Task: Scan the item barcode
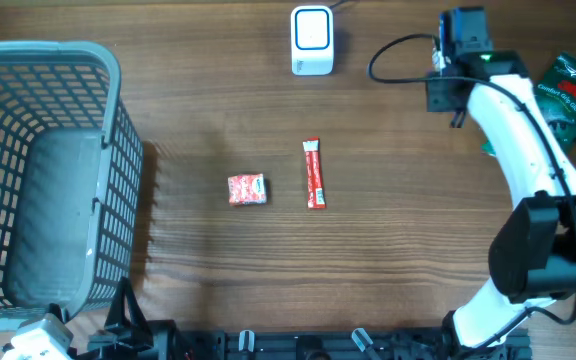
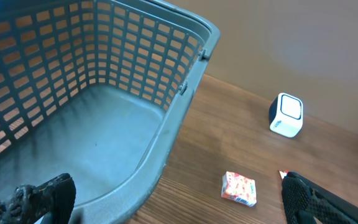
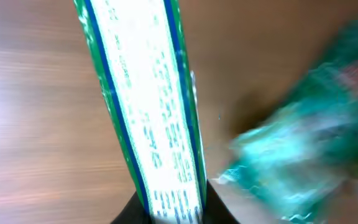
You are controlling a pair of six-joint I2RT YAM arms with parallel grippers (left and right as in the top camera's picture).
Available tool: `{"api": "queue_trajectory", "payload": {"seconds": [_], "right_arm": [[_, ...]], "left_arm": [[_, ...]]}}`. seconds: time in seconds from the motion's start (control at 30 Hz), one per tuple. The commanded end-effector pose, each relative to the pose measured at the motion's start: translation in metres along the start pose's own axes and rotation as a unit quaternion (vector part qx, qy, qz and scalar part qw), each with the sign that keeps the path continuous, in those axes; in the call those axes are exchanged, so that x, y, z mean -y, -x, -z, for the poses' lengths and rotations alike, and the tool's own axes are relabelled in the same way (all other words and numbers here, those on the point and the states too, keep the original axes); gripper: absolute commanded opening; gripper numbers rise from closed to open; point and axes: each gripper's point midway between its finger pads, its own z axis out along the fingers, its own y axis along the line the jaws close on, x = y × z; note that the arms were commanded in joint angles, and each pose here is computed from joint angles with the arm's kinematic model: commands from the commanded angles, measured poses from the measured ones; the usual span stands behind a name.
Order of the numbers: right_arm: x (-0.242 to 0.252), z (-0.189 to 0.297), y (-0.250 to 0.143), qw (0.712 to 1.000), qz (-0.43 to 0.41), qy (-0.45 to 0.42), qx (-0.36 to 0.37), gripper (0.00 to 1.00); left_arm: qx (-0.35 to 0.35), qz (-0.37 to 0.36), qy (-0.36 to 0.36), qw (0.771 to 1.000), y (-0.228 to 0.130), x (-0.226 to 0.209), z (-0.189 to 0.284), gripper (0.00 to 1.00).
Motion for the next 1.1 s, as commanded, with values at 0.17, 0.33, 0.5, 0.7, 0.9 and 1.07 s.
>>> {"api": "queue_trajectory", "payload": {"seconds": [0.17, 0.33, 0.5, 0.7, 0.9, 1.07], "right_arm": [[-0.113, 0.112, -0.043, 0.747, -0.380, 0.461, -0.292, 0.04], [-0.125, 0.168, -0.057, 0.594, -0.459, 0.494, -0.440, 0.04], [-0.123, 0.223, -0.029, 0.472, -0.441, 0.621, -0.443, 0.04], [-0.109, 0.224, -0.019, 0.458, -0.445, 0.646, -0.418, 0.04], [-0.090, 0.219, -0.015, 0.511, -0.402, 0.693, -0.312, 0.04], [-0.089, 0.204, -0.032, 0.582, -0.387, 0.650, -0.298, 0.04]], "left_arm": [[0.003, 0.001, -0.006, 1.000, 0.000, 0.001, 0.001, 1.00], [0.003, 0.001, -0.006, 1.000, 0.000, 0.001, 0.001, 1.00], [0.003, 0.001, -0.006, 1.000, 0.000, 0.001, 0.001, 1.00], [0.003, 0.001, -0.006, 1.000, 0.000, 0.001, 0.001, 1.00], [0.003, 0.001, -0.006, 1.000, 0.000, 0.001, 0.001, 1.00], [0.003, 0.001, -0.006, 1.000, 0.000, 0.001, 0.001, 1.00]]}}
